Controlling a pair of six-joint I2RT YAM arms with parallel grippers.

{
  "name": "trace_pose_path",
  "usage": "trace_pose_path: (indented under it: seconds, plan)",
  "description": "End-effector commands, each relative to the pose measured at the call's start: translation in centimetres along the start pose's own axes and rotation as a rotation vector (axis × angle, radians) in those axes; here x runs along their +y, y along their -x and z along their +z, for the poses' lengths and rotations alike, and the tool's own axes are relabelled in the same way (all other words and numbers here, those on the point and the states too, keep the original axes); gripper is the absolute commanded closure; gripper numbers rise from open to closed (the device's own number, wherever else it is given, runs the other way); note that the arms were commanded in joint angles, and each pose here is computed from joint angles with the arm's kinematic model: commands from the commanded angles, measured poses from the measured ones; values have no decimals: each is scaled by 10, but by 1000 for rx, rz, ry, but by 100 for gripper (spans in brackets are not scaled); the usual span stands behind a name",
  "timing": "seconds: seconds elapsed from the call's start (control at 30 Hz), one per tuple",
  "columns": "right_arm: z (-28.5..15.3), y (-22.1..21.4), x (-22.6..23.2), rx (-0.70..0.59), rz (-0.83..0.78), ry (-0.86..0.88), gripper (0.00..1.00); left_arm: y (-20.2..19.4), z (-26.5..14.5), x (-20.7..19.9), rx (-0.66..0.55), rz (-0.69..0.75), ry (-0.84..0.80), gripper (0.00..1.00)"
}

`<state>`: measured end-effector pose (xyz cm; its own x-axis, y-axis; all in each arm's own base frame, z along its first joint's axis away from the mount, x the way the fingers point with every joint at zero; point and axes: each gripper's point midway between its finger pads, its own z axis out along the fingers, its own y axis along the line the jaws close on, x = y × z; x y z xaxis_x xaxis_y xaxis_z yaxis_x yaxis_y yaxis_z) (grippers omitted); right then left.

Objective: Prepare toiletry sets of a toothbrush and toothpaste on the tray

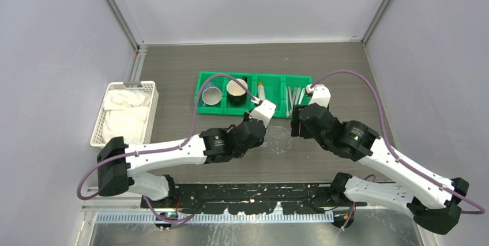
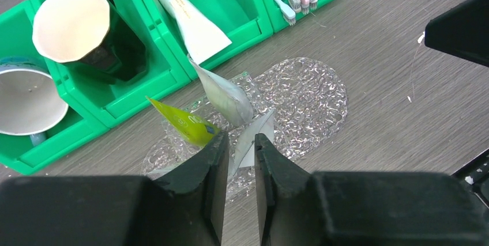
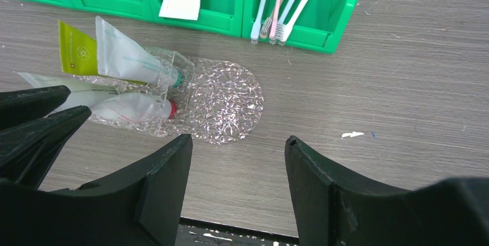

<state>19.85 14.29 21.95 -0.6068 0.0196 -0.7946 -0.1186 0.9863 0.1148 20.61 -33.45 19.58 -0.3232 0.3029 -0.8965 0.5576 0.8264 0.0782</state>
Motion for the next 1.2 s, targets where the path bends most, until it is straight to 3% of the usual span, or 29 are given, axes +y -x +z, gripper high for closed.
trace_pose_path:
  seconds: [0.0,0.13,0.23,0.27,0.4,0.57,0.8,1.0,1.17]
  plan:
    - [2,8,3,-25,20,10,34,27,-7,8,-85,-78,31,71]
    - [6,12,3,-16,12,-4,34,48,-24,18,-107,-95,40,56]
    - [18,16,2,22,47,3,33,70,-45,28,-128,-125,46,11]
    - [24,17,1,42,83,23,33,76,-53,35,-131,-134,59,1]
    - [46,29,-3,78,181,57,36,80,-79,62,-119,-184,119,0]
    - [74,45,-5,98,189,39,38,48,-86,105,-18,-277,186,0]
    - [109,73,2,126,227,83,43,-5,-54,157,141,-434,237,4]
    - [139,109,56,210,185,283,46,-28,-10,187,242,-574,213,19]
    - [161,132,94,254,44,301,47,-33,-1,203,243,-617,234,20]
